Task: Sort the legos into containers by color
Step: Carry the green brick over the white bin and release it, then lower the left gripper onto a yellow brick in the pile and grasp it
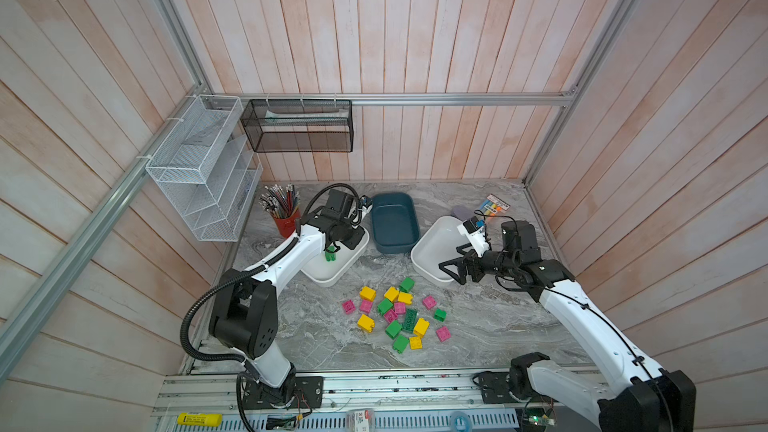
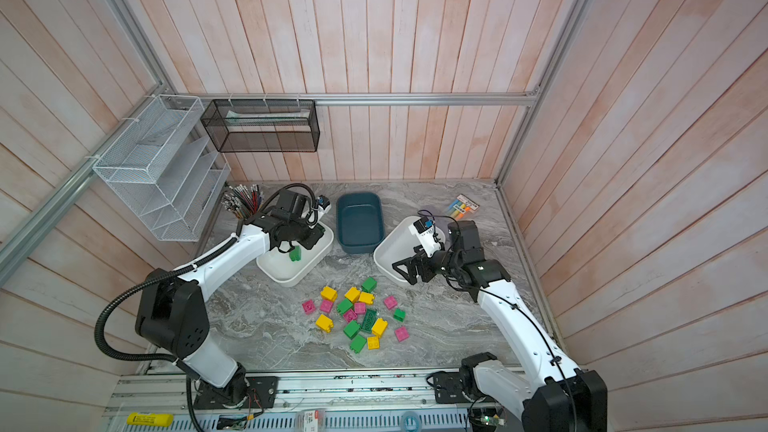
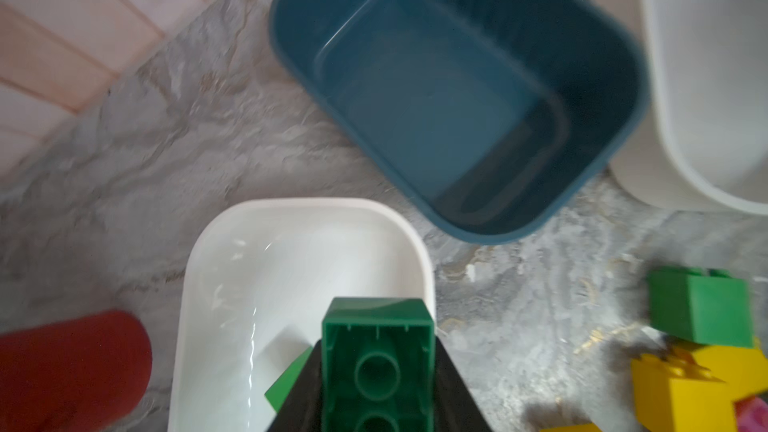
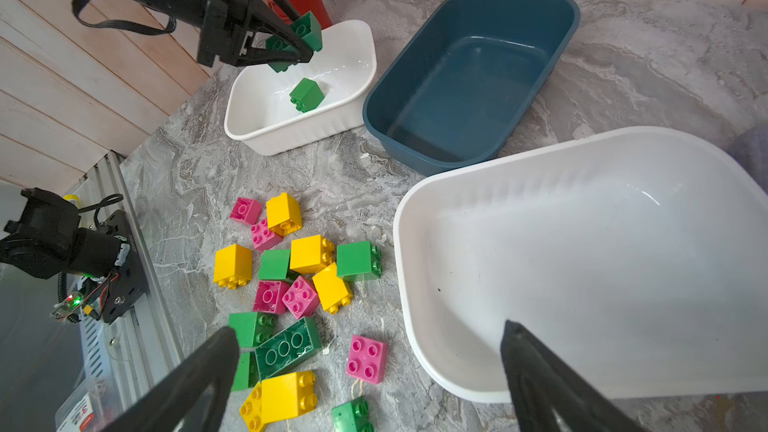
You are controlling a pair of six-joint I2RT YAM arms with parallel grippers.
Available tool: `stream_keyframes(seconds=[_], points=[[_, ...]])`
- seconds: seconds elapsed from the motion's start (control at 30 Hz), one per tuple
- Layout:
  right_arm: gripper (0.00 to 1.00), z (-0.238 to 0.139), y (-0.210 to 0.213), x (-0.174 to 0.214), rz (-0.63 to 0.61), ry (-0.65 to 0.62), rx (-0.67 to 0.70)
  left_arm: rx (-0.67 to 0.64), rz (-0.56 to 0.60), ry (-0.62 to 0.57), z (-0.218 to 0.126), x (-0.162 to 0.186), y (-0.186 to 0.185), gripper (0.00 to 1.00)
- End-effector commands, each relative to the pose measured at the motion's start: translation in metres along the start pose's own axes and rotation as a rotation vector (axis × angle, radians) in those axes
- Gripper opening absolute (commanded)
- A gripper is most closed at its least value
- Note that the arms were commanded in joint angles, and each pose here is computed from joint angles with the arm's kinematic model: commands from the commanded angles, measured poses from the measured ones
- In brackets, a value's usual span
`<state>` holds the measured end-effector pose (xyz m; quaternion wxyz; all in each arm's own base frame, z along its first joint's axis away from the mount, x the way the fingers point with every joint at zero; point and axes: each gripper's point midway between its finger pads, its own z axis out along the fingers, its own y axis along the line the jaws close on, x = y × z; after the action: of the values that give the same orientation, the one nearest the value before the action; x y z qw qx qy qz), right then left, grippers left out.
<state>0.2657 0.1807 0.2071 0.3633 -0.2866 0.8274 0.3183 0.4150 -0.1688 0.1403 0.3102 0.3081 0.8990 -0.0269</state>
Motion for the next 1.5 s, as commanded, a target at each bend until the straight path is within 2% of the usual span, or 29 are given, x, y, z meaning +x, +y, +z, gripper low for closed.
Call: stream_keyframes(seconds=[0.0,0.17,0.3,0.33,0.4,0.47,0.57,0.7,0.83,0.93,1.07,1.17,1.33,1.47], points=[[0.98,-0.004,0.004,-0.012,-0.031,-0.027,-0.019,-0.110,-0.136,0.079,0.027,0.021,0.024,0.26],[0.98,-0.004,0.004,-0.010,-0.030,-0.026,-0.015,-0.115,-0.176,0.096,0.060,0.021,0.030,0.26],[0.98,-0.005,0.005,-0.009,-0.029,-0.027,-0.016,-0.119,-0.216,0.146,0.079,0.023,0.037,0.34],[0.98,-0.005,0.005,-0.008,-0.029,-0.027,-0.015,-0.107,-0.222,0.156,0.079,0.022,0.035,0.39],[0.98,-0.007,0.006,-0.008,-0.032,-0.029,-0.014,-0.085,-0.233,0.139,0.071,0.012,0.033,0.58],[0.98,-0.007,0.006,-0.008,-0.032,-0.030,-0.016,-0.074,-0.253,0.107,0.056,0.002,0.032,0.65],[0.98,-0.006,0.007,-0.005,-0.027,-0.028,-0.026,-0.045,-0.292,0.074,0.029,-0.008,0.025,0.68],[0.98,-0.004,0.006,-0.003,-0.027,-0.028,-0.025,0.012,-0.333,0.024,-0.014,-0.017,-0.003,0.70],[0.98,-0.003,0.004,-0.001,-0.026,-0.028,-0.023,0.061,-0.467,-0.013,-0.052,-0.016,-0.039,0.70],[0.98,-0.002,0.004,0.000,-0.023,-0.027,-0.034,0.083,-0.578,-0.001,-0.065,-0.007,-0.066,0.69],[0.98,0.000,0.003,0.000,-0.027,-0.026,-0.037,0.065,-0.712,0.080,-0.067,0.016,-0.102,0.69],[0.98,0.001,0.003,0.001,-0.028,-0.023,-0.041,0.045,-0.747,0.145,-0.056,0.041,-0.124,0.70],[0.98,0.004,0.004,0.002,-0.020,-0.017,-0.059,-0.065,-0.826,0.275,-0.038,0.080,-0.132,0.71],[0.98,0.007,0.003,0.005,-0.012,-0.002,-0.070,-0.126,-0.837,0.308,-0.030,0.094,-0.135,0.72]])
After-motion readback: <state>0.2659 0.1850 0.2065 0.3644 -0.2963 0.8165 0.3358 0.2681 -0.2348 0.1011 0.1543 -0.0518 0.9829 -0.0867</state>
